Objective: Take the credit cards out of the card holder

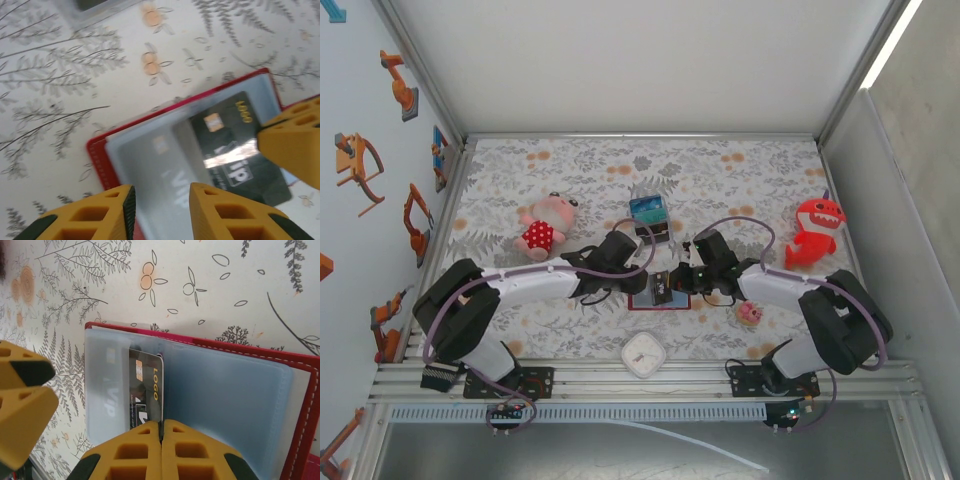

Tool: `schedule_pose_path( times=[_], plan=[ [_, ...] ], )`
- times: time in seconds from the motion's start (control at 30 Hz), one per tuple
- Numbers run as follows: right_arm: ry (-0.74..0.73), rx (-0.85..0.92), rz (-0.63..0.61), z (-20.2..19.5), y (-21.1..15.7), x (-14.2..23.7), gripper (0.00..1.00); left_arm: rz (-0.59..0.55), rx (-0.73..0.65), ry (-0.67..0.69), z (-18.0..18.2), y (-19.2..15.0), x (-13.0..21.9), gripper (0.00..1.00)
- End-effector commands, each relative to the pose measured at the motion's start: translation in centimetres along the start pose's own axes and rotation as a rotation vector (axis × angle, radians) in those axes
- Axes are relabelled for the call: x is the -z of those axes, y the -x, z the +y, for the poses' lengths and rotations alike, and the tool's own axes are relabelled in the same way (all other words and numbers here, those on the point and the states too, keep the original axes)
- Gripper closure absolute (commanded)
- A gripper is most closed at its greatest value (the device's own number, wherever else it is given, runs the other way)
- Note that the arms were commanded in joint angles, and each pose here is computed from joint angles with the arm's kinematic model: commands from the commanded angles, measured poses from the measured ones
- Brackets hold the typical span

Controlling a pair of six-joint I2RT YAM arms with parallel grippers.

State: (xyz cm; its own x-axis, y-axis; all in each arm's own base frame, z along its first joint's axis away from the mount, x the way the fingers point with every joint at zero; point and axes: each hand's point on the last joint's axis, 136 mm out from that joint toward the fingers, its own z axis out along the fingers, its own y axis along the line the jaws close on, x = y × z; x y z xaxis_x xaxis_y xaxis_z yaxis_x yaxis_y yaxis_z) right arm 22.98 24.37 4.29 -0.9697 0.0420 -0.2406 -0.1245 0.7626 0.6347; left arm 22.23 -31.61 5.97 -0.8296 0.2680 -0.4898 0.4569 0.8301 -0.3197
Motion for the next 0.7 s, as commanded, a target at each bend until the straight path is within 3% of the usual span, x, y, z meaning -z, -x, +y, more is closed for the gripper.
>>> schedule_pose_path(
  times=[0.0, 0.3, 0.53, 0.67],
  plan=[
    [-0.009, 0.0, -0.006, 0.3, 0.2, 0.3, 0.99, 0.003, -0.06, -0.006, -1.2, 0.5, -0.4, 0.7],
    [-0.008, -0.018, 0.005, -0.1, -0.2, -0.1, 0.99, 0.089, -0.02, -0.112, -2.9, -1.6, -3.0, 0.78],
    [0.004, -0.022, 0.003, 0.1, -0.3, 0.2, 0.99, 0.142, -0.02, -0.103, -2.6, -2.7, -3.6, 0.81],
    [0.058, -0.03, 0.007, 1.0, -0.4, 0.2, 0.93, 0.164, -0.012, -0.083, -2.1, -3.3, -3.8, 0.82]
  ],
)
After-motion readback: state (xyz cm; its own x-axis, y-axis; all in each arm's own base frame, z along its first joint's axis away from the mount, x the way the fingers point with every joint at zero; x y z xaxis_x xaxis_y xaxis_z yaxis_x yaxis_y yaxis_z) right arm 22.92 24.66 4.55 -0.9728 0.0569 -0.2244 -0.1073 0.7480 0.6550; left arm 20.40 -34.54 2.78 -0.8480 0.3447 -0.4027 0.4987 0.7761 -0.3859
